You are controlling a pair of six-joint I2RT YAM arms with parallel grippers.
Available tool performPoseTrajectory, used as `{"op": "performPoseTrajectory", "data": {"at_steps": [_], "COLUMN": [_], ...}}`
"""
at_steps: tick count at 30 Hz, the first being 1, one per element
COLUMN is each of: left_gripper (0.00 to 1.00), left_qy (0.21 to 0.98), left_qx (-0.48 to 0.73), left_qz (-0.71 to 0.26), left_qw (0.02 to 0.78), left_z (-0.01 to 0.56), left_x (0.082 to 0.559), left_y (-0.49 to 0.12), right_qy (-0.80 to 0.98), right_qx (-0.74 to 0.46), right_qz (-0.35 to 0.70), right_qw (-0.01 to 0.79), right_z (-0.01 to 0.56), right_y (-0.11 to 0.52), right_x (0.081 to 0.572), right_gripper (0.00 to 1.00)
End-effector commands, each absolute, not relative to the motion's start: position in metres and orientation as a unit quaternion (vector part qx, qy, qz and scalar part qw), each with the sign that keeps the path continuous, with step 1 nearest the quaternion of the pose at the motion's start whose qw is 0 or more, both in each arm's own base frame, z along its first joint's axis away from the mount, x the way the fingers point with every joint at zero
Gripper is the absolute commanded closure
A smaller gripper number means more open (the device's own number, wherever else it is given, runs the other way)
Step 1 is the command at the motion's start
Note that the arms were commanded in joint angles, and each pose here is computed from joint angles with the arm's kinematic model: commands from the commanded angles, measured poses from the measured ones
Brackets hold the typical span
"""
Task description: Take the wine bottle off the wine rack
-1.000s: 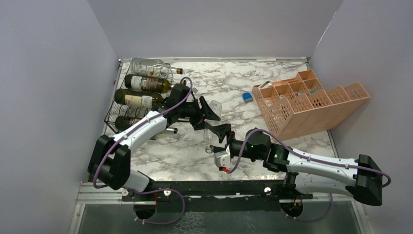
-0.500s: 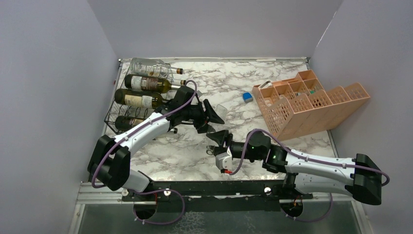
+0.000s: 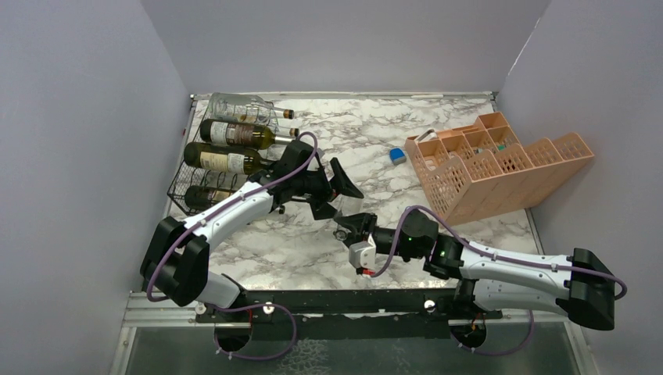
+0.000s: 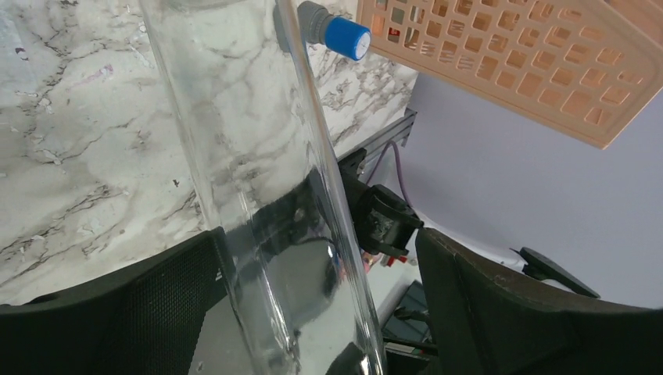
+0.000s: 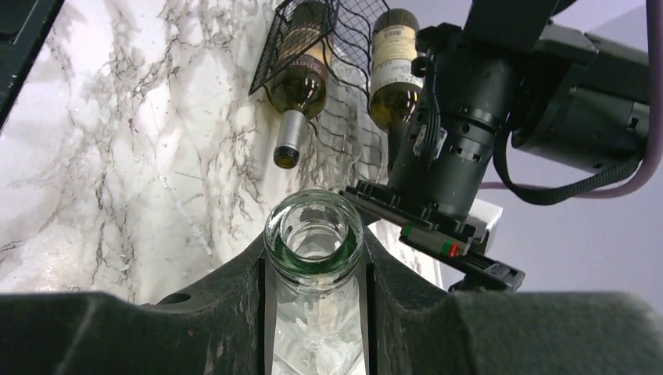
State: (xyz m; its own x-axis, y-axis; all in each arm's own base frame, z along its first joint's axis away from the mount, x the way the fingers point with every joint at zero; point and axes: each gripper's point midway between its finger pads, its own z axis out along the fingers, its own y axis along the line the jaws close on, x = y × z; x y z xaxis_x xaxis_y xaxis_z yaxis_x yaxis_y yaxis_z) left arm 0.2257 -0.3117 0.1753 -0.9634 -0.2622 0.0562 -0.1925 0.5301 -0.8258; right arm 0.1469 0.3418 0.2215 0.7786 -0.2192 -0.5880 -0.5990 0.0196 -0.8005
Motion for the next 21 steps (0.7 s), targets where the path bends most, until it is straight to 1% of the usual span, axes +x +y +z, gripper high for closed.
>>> {"op": "performPoseTrajectory", "data": {"at_steps": [1, 4, 8, 10, 11, 14, 21], "left_gripper": [0.01, 0.01, 0.01, 0.01, 0.01, 0.01, 0.01], "left_qy": [0.873, 0.882, 0.877, 0.873, 0.871, 0.865, 0.831], "left_qx": [-0.107, -0.091, -0.059, -0.049, -0.042, -0.025, -0.003], "left_qz": [-0.468, -0.447, -0.438, -0.43, -0.427, -0.412, -0.367], "left_qw": [0.082, 0.119, 0.188, 0.226, 0.241, 0.286, 0.419], "left_z": [0.19, 0.194, 0.213, 0.224, 0.229, 0.246, 0.305], "left_x": [0.235, 0.242, 0.252, 0.259, 0.261, 0.269, 0.28], "left_y": [-0.311, -0.304, -0.295, -0.29, -0.288, -0.28, -0.246], "right_qy": [0.328, 0.377, 0.425, 0.453, 0.467, 0.49, 0.539], "right_qx": [-0.641, -0.601, -0.542, -0.513, -0.501, -0.48, -0.418], "right_qz": [0.149, 0.14, 0.141, 0.142, 0.146, 0.146, 0.107], "right_qw": [0.678, 0.691, 0.711, 0.715, 0.714, 0.713, 0.723], "right_z": [0.242, 0.246, 0.248, 0.249, 0.249, 0.248, 0.25], "right_y": [0.336, 0.326, 0.31, 0.302, 0.299, 0.291, 0.273], "right_x": [0.154, 0.168, 0.178, 0.183, 0.185, 0.188, 0.21], "right_gripper": [0.87, 0.89, 0.9, 0.94, 0.95, 0.95, 0.95]}}
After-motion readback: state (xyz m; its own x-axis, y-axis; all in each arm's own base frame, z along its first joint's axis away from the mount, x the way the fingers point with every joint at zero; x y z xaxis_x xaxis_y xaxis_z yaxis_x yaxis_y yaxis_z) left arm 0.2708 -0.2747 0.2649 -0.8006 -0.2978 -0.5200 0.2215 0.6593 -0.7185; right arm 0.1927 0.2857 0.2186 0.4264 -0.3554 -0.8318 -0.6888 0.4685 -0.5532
